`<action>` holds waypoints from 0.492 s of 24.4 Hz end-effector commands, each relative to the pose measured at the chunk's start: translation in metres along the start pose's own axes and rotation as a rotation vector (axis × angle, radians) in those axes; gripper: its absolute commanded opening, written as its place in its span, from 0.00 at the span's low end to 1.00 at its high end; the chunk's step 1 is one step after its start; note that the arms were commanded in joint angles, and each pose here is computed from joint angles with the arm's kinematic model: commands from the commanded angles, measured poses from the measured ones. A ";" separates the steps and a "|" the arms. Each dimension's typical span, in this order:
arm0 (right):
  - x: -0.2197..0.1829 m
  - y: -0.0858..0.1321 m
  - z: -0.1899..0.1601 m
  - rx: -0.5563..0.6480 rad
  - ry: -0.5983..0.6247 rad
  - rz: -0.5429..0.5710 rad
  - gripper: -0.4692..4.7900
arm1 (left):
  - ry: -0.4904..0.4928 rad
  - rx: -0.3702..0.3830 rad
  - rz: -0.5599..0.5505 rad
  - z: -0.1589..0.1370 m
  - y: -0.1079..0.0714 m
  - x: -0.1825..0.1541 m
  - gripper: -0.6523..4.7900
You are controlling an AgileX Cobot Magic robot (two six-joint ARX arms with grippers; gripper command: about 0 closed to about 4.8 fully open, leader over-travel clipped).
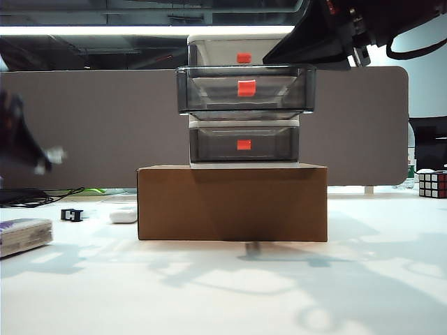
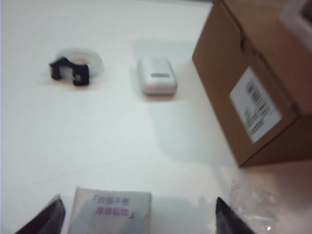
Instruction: Open the second layer of the drawer on the table, pick up a pack of napkins on the table and put it in, and finally close the drawer.
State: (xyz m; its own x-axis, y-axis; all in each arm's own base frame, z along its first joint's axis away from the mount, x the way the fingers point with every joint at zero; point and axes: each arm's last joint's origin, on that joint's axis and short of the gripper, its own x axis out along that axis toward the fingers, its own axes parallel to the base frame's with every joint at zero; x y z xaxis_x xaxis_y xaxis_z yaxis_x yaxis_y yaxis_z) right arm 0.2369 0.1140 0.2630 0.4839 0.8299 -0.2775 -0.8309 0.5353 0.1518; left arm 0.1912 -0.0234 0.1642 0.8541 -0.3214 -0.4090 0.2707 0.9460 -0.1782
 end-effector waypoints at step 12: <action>0.000 0.001 -0.006 0.019 0.029 0.003 0.08 | 0.141 0.103 0.014 -0.031 0.012 0.036 0.86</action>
State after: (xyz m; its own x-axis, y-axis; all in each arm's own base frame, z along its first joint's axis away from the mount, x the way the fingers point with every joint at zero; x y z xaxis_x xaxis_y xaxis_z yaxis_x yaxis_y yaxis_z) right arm 0.2353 0.1133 0.2582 0.4765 0.8273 -0.2975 -0.8273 0.5365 0.1668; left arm 0.2119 -0.0257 0.1211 0.7936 -0.3110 -0.5230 0.3135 0.9456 -0.0866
